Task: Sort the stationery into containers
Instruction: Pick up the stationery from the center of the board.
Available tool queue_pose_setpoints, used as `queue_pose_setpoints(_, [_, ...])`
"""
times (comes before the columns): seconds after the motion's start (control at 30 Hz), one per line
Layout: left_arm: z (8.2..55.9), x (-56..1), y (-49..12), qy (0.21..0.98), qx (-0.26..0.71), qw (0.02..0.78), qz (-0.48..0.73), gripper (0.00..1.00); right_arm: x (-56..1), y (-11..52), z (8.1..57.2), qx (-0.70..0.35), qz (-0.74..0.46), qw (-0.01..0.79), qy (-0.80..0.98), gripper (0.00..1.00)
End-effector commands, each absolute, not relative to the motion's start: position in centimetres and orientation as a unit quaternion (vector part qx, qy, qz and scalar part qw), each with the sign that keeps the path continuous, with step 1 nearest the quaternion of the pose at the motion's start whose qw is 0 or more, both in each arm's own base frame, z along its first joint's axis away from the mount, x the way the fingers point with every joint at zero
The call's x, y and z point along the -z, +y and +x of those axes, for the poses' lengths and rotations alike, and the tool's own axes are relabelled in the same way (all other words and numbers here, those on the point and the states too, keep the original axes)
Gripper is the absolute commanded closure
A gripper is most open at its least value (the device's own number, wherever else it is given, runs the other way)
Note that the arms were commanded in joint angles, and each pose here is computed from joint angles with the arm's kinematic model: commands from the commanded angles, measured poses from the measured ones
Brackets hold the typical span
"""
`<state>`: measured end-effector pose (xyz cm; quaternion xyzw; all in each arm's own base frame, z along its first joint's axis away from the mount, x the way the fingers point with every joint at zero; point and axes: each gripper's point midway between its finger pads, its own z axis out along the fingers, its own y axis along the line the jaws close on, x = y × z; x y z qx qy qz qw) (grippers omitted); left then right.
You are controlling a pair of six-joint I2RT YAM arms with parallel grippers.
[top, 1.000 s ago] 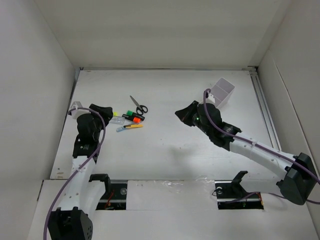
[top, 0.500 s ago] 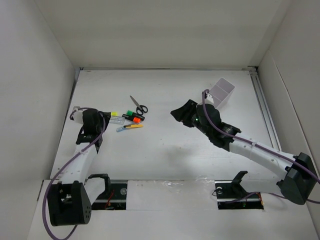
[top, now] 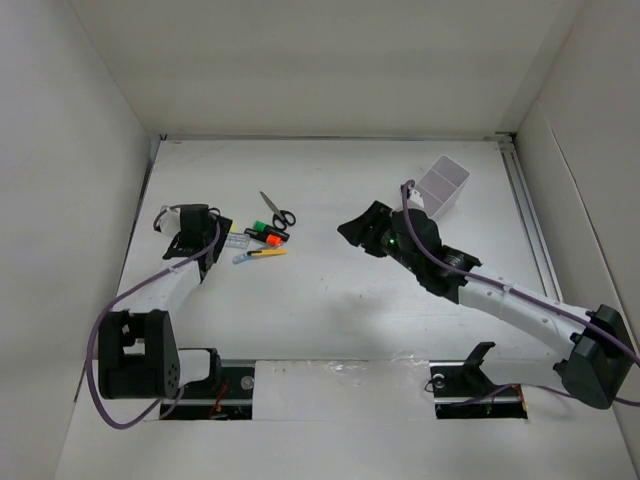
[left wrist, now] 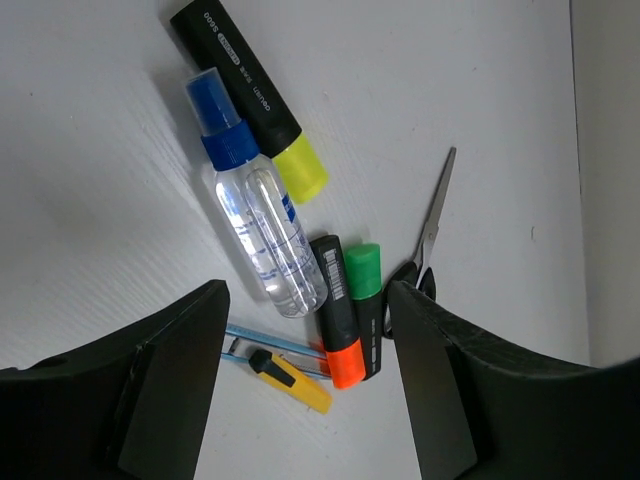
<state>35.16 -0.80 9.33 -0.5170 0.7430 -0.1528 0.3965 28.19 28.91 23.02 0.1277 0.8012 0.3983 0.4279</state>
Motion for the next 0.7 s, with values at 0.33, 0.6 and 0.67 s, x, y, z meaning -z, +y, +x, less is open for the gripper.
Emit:
queue_pose_setpoints(0.33, [37.5,-7.8,-3.0,0.771,0.128,0.384,-0.492,0.38,-25.0,30.0,28.4,-0.416,0.109,0.437,0.79,0.4])
queue_pose_setpoints(0.6, [38.4,-6.8,-3.6,0.777,0.118,0.376,-0.491,0.39,-24.4,30.1,28.3,-0.413,0.106,0.43,0.796,0.39])
queue_pose_setpoints(0.67, [38.4,-6.5,-3.6,0.778,0.115,0.373,-0.492,0.39,-24.4,30.1,28.3,-0.413,0.106,0.43,0.796,0.39])
